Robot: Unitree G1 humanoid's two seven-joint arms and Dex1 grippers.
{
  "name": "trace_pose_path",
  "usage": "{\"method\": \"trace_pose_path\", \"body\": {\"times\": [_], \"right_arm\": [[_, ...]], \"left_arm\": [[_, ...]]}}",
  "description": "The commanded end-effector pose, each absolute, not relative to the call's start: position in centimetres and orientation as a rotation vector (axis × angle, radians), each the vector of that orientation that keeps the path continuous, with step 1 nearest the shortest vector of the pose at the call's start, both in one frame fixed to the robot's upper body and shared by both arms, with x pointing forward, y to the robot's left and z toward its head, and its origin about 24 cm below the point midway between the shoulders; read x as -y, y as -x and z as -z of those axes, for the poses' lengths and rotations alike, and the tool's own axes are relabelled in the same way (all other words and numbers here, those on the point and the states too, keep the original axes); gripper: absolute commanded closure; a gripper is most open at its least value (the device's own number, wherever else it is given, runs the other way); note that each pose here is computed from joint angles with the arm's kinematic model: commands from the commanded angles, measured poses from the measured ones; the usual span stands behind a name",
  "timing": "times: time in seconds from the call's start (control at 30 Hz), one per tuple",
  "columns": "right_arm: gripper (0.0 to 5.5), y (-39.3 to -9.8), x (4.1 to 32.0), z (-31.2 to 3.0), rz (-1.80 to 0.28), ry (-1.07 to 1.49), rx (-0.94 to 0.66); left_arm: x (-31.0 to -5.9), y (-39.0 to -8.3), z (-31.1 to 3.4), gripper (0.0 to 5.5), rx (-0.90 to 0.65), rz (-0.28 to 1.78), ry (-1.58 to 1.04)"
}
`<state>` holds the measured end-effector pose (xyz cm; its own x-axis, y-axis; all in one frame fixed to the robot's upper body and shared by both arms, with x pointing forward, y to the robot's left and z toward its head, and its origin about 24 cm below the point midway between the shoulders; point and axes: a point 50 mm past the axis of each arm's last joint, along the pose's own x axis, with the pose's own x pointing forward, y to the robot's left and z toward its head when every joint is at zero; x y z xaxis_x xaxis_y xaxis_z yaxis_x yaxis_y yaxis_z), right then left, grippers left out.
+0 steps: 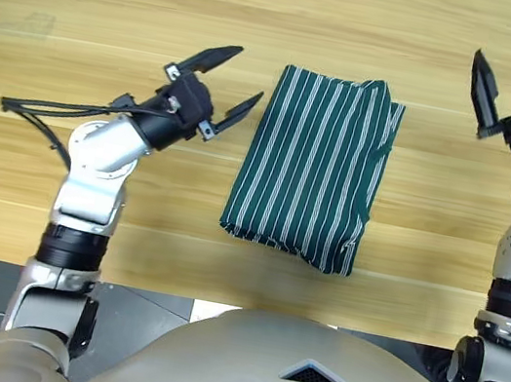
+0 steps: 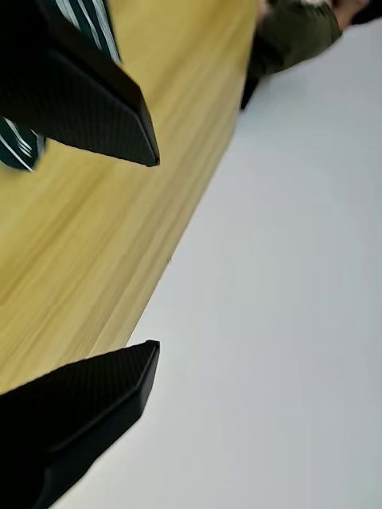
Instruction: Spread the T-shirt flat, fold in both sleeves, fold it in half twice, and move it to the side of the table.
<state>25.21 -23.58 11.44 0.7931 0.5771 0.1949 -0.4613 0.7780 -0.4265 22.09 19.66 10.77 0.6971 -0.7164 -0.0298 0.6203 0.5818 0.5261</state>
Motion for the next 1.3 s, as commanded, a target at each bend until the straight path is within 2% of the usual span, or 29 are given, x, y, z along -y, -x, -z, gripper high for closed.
{"method": "trace_pose_path", "body": {"times": [0.03,0.1,0.17,0.27,0.33,0.47,0.57,0.87,1.07,1.3], "right_arm": [[1.44,-21.4,23.9,-11.0,-0.795,0.565,0.226],[1.44,-18.3,23.3,-8.6,-1.012,0.702,0.098],[1.44,-16.1,23.0,-7.0,-1.224,0.816,0.005],[1.44,-15.0,22.1,-5.5,-1.4,0.906,-0.02],[1.44,-14.9,21.7,-4.6,-1.445,0.93,-0.018],[1.44,-15.9,20.8,-3.9,-1.475,0.957,0.017],[1.44,-16.0,21.1,-3.7,-1.46,0.942,0.006],[1.44,-16.3,20.4,-3.8,-1.408,0.818,0.016],[1.44,-15.8,19.6,-3.7,-1.463,0.781,0.016],[1.44,-16.2,18.8,-3.6,-1.493,0.774,0.035]], "left_arm": [[-23.7,-17.4,-11.5,2.65,-0.064,0.939,-0.73],[-24.6,-15.3,-11.1,2.65,-0.221,1.052,-0.869],[-24.3,-13.7,-10.2,2.65,-0.302,1.184,-0.997],[-22.6,-13.0,-8.3,2.65,-0.249,1.343,-1.102],[-21.7,-13.8,-7.1,2.65,-0.194,1.362,-1.105],[-21.2,-16.7,-5.5,2.65,-0.125,1.296,-1.09],[-21.6,-17.5,-4.8,2.65,-0.114,1.26,-1.084],[-20.9,-18.0,-3.3,2.65,-0.084,1.237,-0.998],[-20.3,-16.5,-2.7,2.65,-0.113,1.341,-0.993],[-19.7,-16.4,-2.3,2.65,-0.103,1.362,-0.991]]}}
